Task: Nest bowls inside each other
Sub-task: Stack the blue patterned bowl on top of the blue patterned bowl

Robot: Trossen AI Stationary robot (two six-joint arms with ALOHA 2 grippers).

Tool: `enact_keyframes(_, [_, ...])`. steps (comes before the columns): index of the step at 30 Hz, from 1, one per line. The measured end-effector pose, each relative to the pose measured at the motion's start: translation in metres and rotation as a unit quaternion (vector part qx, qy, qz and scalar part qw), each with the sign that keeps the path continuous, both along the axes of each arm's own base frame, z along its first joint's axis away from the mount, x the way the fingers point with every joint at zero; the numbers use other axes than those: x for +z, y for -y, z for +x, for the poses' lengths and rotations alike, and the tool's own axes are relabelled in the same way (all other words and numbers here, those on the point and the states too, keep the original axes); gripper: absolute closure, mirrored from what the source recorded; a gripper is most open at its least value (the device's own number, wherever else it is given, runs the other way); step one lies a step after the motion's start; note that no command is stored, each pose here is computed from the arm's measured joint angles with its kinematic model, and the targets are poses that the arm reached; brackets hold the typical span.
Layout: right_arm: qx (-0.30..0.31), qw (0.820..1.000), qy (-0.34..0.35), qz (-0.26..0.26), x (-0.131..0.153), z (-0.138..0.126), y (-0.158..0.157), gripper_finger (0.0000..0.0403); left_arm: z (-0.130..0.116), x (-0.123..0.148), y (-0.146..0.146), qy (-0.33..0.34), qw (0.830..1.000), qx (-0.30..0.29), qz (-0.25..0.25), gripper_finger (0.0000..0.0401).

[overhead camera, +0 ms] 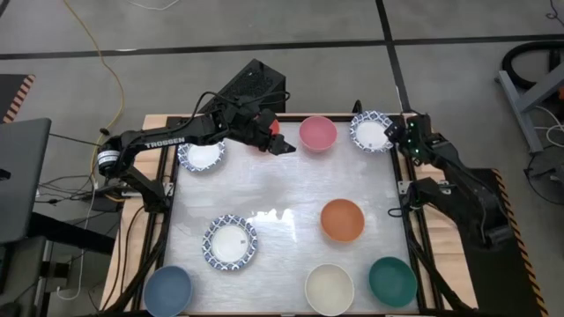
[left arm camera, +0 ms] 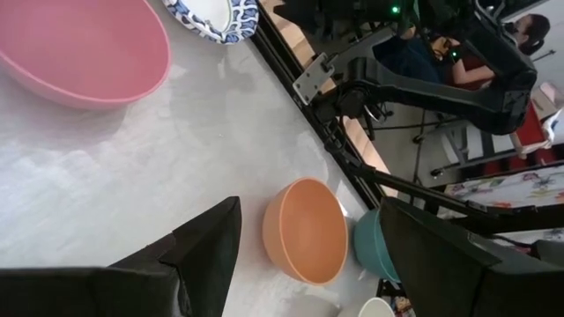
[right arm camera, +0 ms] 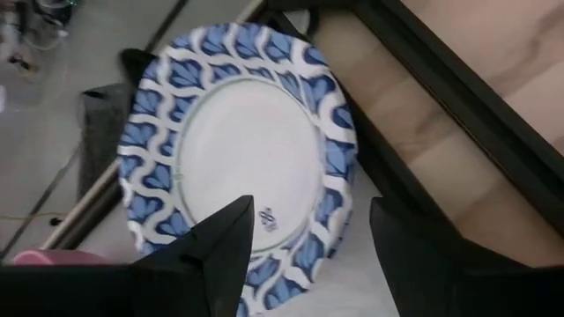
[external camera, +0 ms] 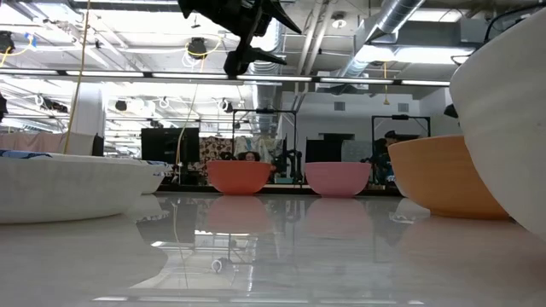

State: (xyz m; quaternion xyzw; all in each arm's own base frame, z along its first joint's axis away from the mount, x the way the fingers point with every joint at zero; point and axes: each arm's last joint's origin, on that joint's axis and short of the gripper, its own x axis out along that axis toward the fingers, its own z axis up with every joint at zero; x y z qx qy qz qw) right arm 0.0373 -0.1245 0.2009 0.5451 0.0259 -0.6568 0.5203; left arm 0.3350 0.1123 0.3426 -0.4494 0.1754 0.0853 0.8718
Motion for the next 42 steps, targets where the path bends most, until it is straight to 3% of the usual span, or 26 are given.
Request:
enact_keyframes(5, [0.019, 0.999, 0.013, -0.046, 0.008, 0.004, -0.002, 0.0154, 0.0, 0.0, 0.0, 0.003, 1.0, -0.005, 0.006, 0.0142])
enact_keyframes(9, [0.071, 0.993, 0.021, -0.096, 0.017, 0.012, -0.002, 0.0154, -0.003, 0.004, -0.001, 0.012, 0.999, -0.021, 0.024, 0.0142])
enact_keyframes(13, [0.104, 0.988, 0.03, -0.114, 0.02, 0.018, -0.004, 0.0154, -0.011, 0.011, -0.005, 0.018, 0.999, -0.016, 0.039, 0.0142])
enact_keyframes(16, [0.13, 0.986, 0.019, -0.102, 0.017, 0.023, -0.007, 0.0154, -0.017, 0.017, -0.008, 0.025, 0.998, -0.009, 0.05, 0.0142])
enact_keyframes(23, [0.114, 0.991, -0.058, -0.029, 0.001, 0.026, -0.011, 0.0154, -0.024, 0.024, -0.008, 0.031, 0.998, 0.007, 0.061, 0.0142])
enact_keyframes(42, [0.125, 0.988, -0.085, 0.01, -0.013, 0.037, 0.003, 0.0154, -0.025, 0.02, -0.008, 0.008, 0.998, 0.013, 0.061, 0.0142])
